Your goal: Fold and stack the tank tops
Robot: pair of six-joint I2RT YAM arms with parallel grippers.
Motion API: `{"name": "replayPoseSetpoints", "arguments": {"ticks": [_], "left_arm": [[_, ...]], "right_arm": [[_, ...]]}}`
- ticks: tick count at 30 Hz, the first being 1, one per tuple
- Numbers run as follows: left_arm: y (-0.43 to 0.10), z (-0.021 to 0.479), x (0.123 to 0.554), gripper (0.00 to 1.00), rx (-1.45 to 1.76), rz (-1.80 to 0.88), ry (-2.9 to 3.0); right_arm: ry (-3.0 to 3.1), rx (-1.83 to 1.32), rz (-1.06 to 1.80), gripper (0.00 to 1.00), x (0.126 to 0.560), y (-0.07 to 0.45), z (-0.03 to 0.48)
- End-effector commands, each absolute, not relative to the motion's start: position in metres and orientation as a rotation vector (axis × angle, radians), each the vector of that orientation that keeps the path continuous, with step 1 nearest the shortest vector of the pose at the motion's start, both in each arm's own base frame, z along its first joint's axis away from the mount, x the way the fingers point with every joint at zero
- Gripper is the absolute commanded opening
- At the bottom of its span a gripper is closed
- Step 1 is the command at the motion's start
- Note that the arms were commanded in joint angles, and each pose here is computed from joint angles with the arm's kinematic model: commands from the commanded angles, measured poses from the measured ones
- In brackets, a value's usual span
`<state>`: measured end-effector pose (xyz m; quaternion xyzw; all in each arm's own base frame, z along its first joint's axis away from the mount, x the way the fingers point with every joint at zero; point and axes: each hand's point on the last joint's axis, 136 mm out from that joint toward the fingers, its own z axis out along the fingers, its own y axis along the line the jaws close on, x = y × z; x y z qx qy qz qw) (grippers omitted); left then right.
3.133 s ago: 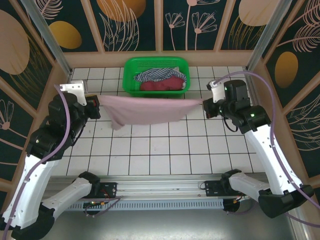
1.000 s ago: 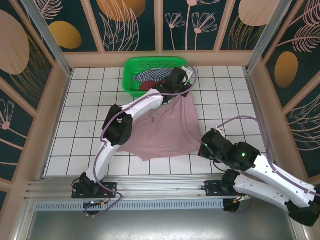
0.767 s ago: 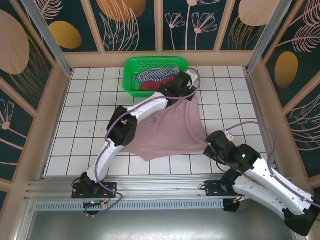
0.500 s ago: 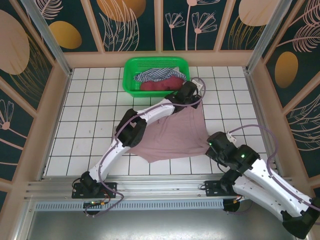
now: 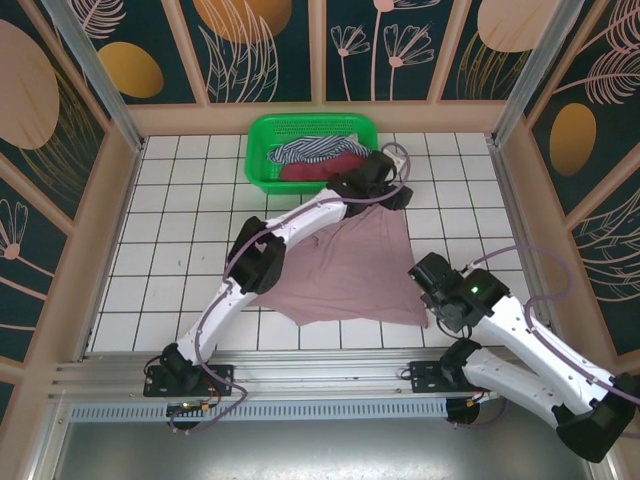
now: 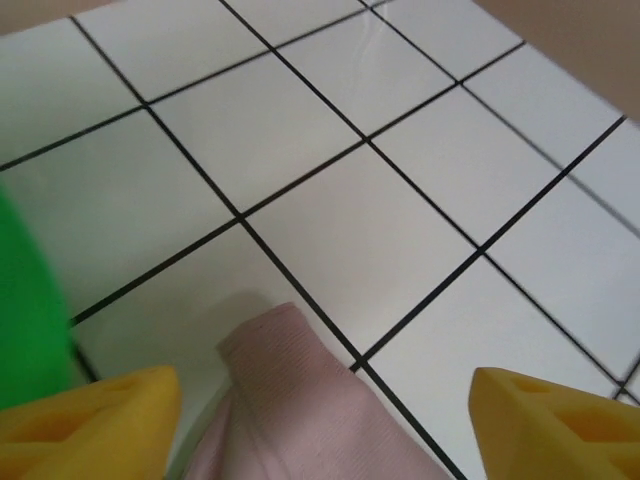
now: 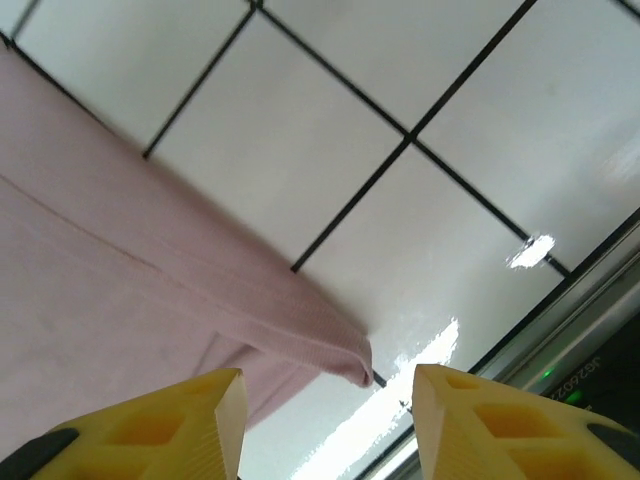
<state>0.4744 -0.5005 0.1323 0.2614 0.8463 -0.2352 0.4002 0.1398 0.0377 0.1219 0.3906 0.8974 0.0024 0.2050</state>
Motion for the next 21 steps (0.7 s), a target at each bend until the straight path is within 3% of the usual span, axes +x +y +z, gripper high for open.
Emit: {"name": "replayPoseSetpoints", "arguments": {"ticks": [1, 6, 10, 16, 21], "left_arm": [[-0.461, 0.199, 0.460, 0.79, 0.623, -0.585, 2.170], [-0.371, 0.199, 0.423, 0.80, 0.484, -0.411, 2.392], [-0.285, 0.172, 0.373, 0.80, 0.314, -0.285, 2.570], [-0.170, 0.145, 0.306, 0.79, 0.036, -0.085, 2.740], [-0.141, 0.107, 0.267, 0.76, -0.028, -0.048, 2.829]], "right_arm": [[2.423, 0.968, -0.044, 0.49, 0.161, 0.026, 0.142], [2.379, 0.445, 0.381, 0.52, 0.234, 0.100, 0.166], [2.390, 0.222, 0.626, 0.44, 0.263, 0.151, 0.156], [2.469, 0.065, 0.511, 0.49, 0.293, 0.173, 0.121], [2.470, 0.057, 0.284, 0.55, 0.330, 0.157, 0.098]]}}
